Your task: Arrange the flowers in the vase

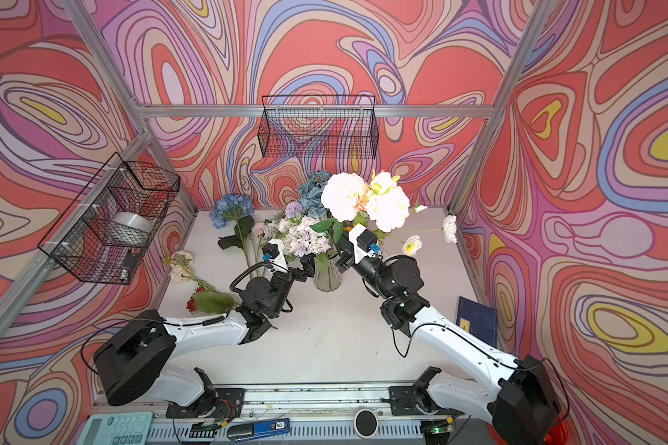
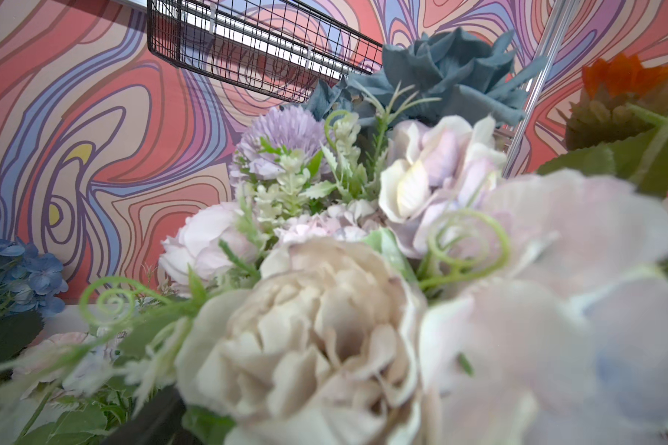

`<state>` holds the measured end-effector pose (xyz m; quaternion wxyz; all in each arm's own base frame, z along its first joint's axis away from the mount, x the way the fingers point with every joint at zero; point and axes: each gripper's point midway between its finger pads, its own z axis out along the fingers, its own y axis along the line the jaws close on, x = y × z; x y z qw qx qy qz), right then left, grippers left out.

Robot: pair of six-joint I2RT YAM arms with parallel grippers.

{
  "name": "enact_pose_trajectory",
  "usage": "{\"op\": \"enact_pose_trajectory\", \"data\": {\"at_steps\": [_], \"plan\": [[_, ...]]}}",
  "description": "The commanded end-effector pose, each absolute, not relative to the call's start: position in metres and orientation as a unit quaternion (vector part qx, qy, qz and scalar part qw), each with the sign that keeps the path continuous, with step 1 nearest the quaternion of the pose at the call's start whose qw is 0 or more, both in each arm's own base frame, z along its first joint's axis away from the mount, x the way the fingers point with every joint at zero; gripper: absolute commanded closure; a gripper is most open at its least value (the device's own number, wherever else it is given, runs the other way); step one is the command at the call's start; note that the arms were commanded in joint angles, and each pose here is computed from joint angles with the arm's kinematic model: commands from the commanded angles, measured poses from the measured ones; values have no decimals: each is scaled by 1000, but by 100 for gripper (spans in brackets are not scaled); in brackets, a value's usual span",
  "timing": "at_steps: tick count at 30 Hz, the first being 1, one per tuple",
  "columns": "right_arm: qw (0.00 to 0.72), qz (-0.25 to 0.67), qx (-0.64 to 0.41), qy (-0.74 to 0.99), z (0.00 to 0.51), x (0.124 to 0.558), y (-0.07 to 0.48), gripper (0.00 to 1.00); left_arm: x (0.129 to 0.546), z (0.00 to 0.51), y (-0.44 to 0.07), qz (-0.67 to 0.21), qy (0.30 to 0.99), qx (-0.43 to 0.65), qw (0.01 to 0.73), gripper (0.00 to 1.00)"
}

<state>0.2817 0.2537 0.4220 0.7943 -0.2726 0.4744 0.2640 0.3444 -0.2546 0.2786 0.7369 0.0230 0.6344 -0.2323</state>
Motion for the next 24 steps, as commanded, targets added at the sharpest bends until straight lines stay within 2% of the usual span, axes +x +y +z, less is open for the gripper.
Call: {"op": "enact_pose_trajectory", "data": {"at_steps": [1, 19, 23, 24], "plan": [[787, 258, -265, 494, 407, 288, 254, 100, 343, 300, -252, -247, 615, 12, 749, 7], [712, 258, -245, 605, 307, 307, 254, 100, 348, 294, -250, -239, 620, 13, 748, 7], [708, 257, -239, 613, 300, 305, 250, 100, 346, 295, -251, -244, 620, 14, 746, 7], [708, 257, -239, 613, 301, 303, 249, 97, 346, 295, -251, -246, 620, 14, 745, 8]]}}
